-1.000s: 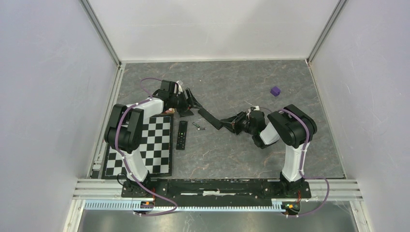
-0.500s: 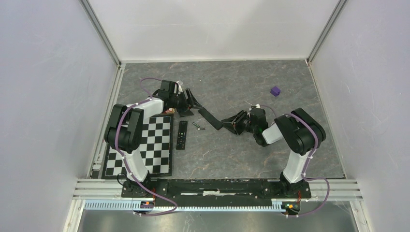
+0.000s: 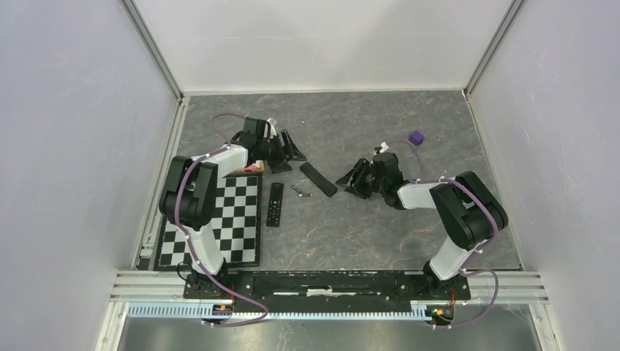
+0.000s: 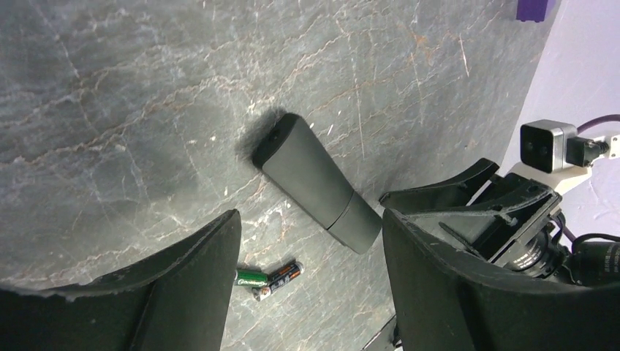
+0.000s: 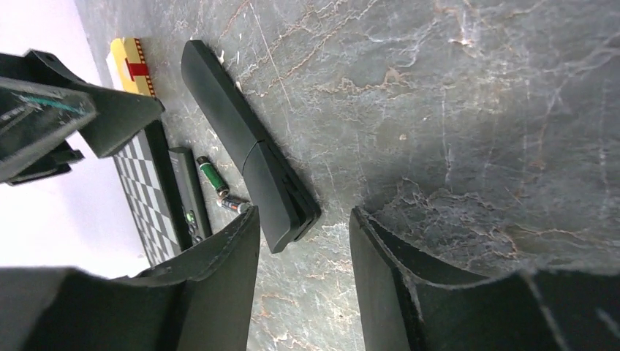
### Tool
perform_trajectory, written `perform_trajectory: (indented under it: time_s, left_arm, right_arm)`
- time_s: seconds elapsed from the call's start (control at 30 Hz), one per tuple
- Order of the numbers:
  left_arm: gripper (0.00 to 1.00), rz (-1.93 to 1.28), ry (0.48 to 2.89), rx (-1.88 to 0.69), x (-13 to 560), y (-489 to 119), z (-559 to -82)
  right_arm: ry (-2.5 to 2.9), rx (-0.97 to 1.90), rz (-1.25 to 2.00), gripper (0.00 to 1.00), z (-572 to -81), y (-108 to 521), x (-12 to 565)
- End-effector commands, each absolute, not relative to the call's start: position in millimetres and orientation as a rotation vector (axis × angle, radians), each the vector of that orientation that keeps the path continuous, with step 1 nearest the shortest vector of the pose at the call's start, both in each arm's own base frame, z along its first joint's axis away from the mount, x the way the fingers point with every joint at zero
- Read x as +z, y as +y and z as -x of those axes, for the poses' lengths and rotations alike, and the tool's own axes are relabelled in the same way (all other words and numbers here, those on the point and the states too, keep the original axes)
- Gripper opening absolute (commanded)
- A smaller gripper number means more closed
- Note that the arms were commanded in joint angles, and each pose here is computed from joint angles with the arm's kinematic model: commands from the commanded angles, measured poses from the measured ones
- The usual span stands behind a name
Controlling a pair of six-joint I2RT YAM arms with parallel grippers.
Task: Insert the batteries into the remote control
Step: Load the battery cover into the remote control.
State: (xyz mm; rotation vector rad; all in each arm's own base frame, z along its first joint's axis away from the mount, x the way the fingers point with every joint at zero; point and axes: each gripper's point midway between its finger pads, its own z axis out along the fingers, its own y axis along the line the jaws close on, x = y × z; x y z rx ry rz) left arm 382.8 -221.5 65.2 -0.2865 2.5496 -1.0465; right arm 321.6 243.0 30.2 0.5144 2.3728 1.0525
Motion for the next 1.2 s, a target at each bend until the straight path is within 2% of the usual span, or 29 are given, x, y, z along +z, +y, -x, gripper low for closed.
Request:
perform_trajectory:
  time_s: [0.0,0.27,0.4,0.83,0.93,1.1,1.17]
  left_arm:
    - [0.77,0.188,2.489,-1.038,77.0,-227.5,-404.0]
    - [0.76,0.123,2.486,-1.049,70.0,-234.4,-419.3]
    - [0.76,0.090,2.502,-1.058,59.2,-239.5,-421.0]
    - [0.77,0.088,2.508,-1.111,46.5,-247.9,-413.0]
    - [0.75,0.088,2.522,-1.132,44.2,-250.3,-407.0]
    - [0.62,0.119,2.566,-1.095,33.7,-241.5,-389.1]
    - [0.60,0.132,2.574,-1.092,33.3,-240.0,-384.9]
  right_arm:
    - [2.393,0.948,-0.392,0.54,-324.2,243.4,30.8]
    - [2.554,0.905,-0.539,0.54,-297.2,248.8,11.2]
    - [2.550,0.957,-0.572,0.58,-290.1,257.2,14.1]
    - [2.555,0.993,-0.623,0.60,-296.9,266.9,7.3]
    - [2.543,0.987,-0.633,0.56,-301.4,267.5,4.1]
    - [2.547,0.931,-0.647,0.48,-303.5,262.1,-1.4]
    - [2.557,0.901,-0.657,0.45,-301.0,257.5,-5.1]
